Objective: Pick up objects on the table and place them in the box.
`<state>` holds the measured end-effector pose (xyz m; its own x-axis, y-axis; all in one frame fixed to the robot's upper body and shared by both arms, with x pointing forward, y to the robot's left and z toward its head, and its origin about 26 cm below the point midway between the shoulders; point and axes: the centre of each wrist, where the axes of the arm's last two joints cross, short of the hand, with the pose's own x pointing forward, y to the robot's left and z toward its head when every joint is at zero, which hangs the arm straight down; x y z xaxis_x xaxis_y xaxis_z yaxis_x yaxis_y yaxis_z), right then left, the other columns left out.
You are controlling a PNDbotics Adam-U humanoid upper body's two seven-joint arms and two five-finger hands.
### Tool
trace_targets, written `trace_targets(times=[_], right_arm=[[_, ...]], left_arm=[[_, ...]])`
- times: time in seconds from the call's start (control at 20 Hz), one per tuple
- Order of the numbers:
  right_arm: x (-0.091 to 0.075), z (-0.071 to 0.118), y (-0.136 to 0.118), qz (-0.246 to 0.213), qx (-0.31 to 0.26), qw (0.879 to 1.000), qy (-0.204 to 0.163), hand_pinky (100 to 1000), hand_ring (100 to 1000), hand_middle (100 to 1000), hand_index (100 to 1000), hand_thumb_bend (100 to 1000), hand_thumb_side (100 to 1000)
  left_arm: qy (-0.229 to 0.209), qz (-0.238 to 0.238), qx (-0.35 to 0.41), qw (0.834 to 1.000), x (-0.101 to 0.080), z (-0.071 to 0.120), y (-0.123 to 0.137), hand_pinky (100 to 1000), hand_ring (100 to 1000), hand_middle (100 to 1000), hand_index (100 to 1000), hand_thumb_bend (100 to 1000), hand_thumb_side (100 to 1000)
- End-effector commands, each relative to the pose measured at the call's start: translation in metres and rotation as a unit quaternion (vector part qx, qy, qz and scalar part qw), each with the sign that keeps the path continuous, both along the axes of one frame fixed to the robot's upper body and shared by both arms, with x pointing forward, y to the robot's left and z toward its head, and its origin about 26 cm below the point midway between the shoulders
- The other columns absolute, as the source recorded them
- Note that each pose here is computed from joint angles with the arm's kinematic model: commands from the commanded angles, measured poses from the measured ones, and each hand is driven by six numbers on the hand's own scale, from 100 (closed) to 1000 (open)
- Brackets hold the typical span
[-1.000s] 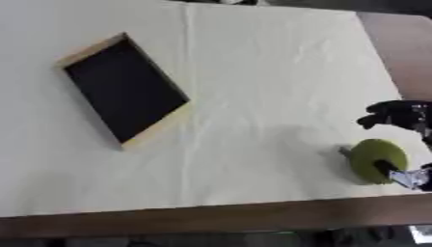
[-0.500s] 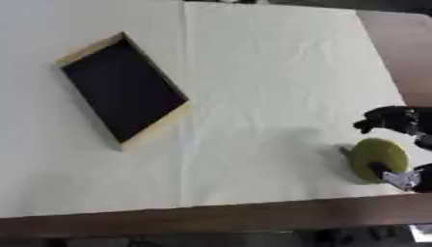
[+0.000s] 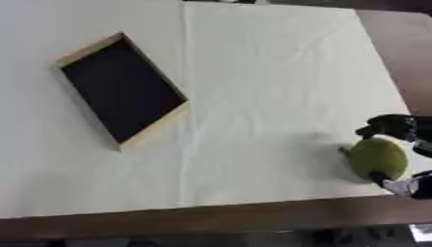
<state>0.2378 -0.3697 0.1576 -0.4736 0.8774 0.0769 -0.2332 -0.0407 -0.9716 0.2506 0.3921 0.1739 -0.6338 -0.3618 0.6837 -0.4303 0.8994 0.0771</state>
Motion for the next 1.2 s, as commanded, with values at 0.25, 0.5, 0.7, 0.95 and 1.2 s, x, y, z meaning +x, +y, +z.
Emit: trace_targets(times=[0.25,0.5,0.7,0.95,1.2], right_arm=[[-0.002,0.005,-0.001,-0.016,-0.008,0.999,-0.031,923,1000,878,932,236,469],[-0.004,0.002,-0.002,-0.033,-0.007,0.999,-0.030,921,1000,877,930,246,474],[-0.003,-0.002,-0.006,-0.045,-0.007,0.999,-0.019,919,1000,863,930,243,487],[-0.001,-0.008,-0.014,-0.063,-0.011,0.998,-0.007,910,1000,808,932,252,506],[0.000,-0.014,-0.021,-0.078,-0.015,0.997,0.004,908,1000,803,930,260,515]], left_arm=[[-0.014,-0.003,0.010,1.000,-0.001,0.010,-0.001,678,690,717,743,100,602],[-0.015,-0.004,0.010,1.000,-0.001,0.010,-0.001,679,691,718,743,100,603],[-0.015,-0.004,0.009,1.000,-0.001,0.010,-0.001,679,691,718,743,100,603],[-0.014,-0.005,0.009,1.000,-0.001,0.009,-0.001,679,692,718,743,100,602],[-0.015,-0.005,0.008,1.000,-0.001,0.009,-0.001,680,692,719,744,100,602]])
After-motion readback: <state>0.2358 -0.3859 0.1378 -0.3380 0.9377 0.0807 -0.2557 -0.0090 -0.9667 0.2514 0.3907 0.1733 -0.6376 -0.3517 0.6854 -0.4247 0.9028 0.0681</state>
